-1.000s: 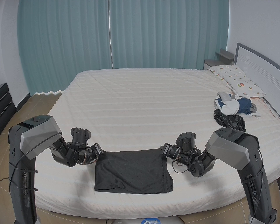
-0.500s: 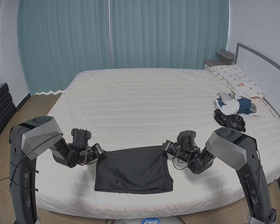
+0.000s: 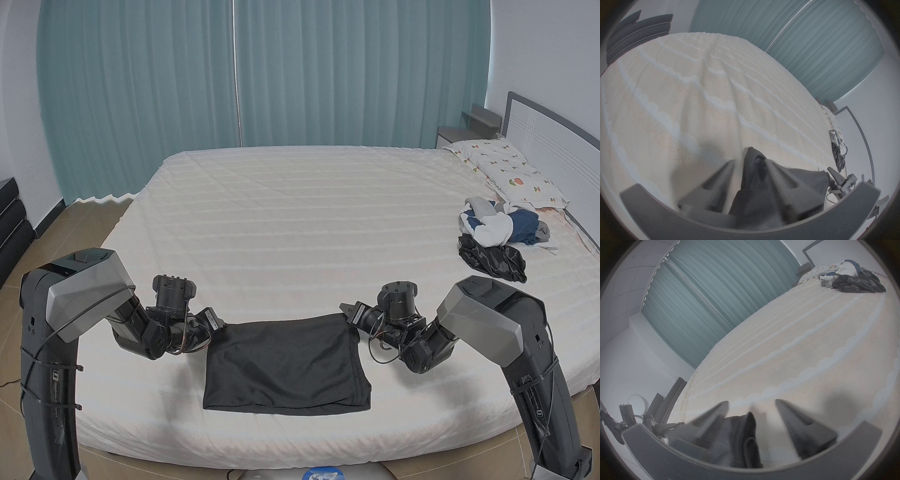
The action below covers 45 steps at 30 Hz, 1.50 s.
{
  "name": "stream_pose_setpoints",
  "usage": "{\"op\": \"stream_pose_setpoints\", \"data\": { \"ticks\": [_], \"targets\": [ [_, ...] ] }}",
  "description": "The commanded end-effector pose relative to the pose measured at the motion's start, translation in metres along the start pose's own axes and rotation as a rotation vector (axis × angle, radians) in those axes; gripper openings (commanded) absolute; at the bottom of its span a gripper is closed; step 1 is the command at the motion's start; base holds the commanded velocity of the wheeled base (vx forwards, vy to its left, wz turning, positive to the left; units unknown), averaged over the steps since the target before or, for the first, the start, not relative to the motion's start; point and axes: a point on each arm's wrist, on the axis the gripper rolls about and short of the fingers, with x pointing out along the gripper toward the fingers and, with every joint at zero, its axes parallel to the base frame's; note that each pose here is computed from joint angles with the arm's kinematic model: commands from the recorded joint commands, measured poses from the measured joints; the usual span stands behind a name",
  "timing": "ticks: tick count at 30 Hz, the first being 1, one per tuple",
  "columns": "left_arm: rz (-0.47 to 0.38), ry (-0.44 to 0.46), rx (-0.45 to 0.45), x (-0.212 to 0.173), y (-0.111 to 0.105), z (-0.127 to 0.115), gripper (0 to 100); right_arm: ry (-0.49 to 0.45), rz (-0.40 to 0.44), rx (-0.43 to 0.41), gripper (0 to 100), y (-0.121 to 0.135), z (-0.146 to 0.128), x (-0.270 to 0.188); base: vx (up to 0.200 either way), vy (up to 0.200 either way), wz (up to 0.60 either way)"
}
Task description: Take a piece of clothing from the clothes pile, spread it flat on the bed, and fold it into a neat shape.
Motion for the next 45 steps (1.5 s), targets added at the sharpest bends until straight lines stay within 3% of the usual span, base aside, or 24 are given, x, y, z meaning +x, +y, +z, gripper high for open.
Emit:
{"op": "stream_pose_setpoints", "data": {
  "ticks": [1,6,10,16,26,35,36,45],
  "targets": [
    [-0.003,-0.001,-0.002,-0.001,-0.001,0.0,100,-0.009,0.006,0.004,100,0.004,0.005,-0.004,0.0,0.0,0.0],
    [0.006,-0.011,-0.018,-0.002,0.002,0.004,100,-0.004,0.011,0.03,100,0.015,0.026,-0.038,0.0,0.0,0.0],
    [-0.004,-0.037,-0.106,-0.009,0.005,0.016,100,0.056,0.05,0.035,100,0.018,0.025,-0.07,0.0,0.0,0.0],
    [-0.013,-0.038,-0.153,-0.01,0.009,0.021,100,0.289,0.19,0.008,100,0.02,-0.003,-0.126,0.0,0.0,0.0],
    [-0.011,-0.036,-0.15,-0.009,0.01,0.02,100,0.462,0.216,-0.057,100,0.021,-0.04,-0.145,0.0,0.0,0.0],
    [-0.008,-0.035,-0.149,-0.008,0.01,0.02,100,0.495,0.206,-0.087,100,0.022,-0.046,-0.149,0.0,0.0,0.0],
    [-0.008,-0.035,-0.149,-0.008,0.01,0.02,100,0.495,0.206,-0.087,0,0.022,-0.046,-0.149,0.0,0.0,0.0],
    [-0.01,-0.035,-0.148,-0.008,0.01,0.02,100,0.521,0.15,-0.161,0,0.019,-0.047,-0.151,0.0,0.0,0.0]
  ]
}}
